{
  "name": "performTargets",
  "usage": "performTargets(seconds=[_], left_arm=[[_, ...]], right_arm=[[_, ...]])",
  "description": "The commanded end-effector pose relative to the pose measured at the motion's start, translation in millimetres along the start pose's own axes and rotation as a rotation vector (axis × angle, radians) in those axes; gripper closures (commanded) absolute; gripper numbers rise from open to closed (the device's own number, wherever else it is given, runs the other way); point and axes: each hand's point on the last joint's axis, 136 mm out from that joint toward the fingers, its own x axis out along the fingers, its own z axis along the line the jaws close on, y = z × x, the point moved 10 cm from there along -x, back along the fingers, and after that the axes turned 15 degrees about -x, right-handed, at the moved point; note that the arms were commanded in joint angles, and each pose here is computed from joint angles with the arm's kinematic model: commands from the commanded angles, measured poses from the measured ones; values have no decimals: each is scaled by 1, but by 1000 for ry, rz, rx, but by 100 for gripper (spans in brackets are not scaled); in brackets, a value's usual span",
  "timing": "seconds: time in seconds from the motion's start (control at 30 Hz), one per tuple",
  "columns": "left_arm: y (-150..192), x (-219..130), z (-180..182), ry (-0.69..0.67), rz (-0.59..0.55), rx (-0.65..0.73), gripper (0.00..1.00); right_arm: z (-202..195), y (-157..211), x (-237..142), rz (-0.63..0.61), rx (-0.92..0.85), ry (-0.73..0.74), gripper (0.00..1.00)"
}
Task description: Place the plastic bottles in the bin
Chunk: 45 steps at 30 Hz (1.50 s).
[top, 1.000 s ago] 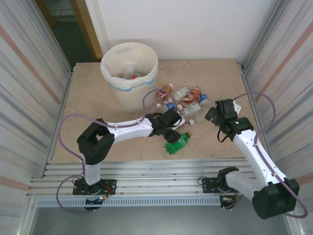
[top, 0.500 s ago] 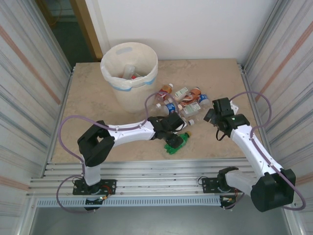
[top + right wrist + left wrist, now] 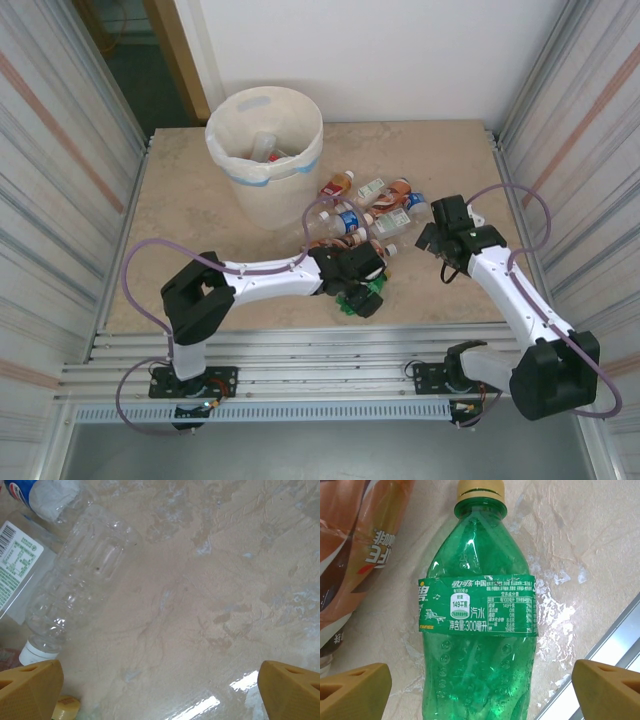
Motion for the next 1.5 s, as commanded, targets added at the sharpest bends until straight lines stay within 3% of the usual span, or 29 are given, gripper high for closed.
performTargets(seconds=[0.0, 0.13, 0.43, 0.77, 1.0, 1.13, 1.47], left_arm=[[0, 4, -2, -6, 22, -10, 7], [2, 16, -1, -23, 46, -8, 14], [9, 36, 6, -47, 90, -15, 16], [11, 32, 9, -50, 81, -30, 45], [8, -1, 7, -38, -3, -25, 57], [3, -31, 5, -12, -82, -18, 58], [-22, -129, 18, -24, -400, -22, 61]], right_arm=[[-2, -4, -5, 2, 26, 4, 2], [-2, -4, -6, -3, 29, -4, 2], [-1, -5, -5, 0, 34, -21, 2], [1, -7, 0, 24, 45, -48, 2], [0, -13, -5, 6, 71, -32, 2], [-4, -13, -8, -22, 106, -7, 2], [-13, -20, -25, -122, 97, 33, 2]])
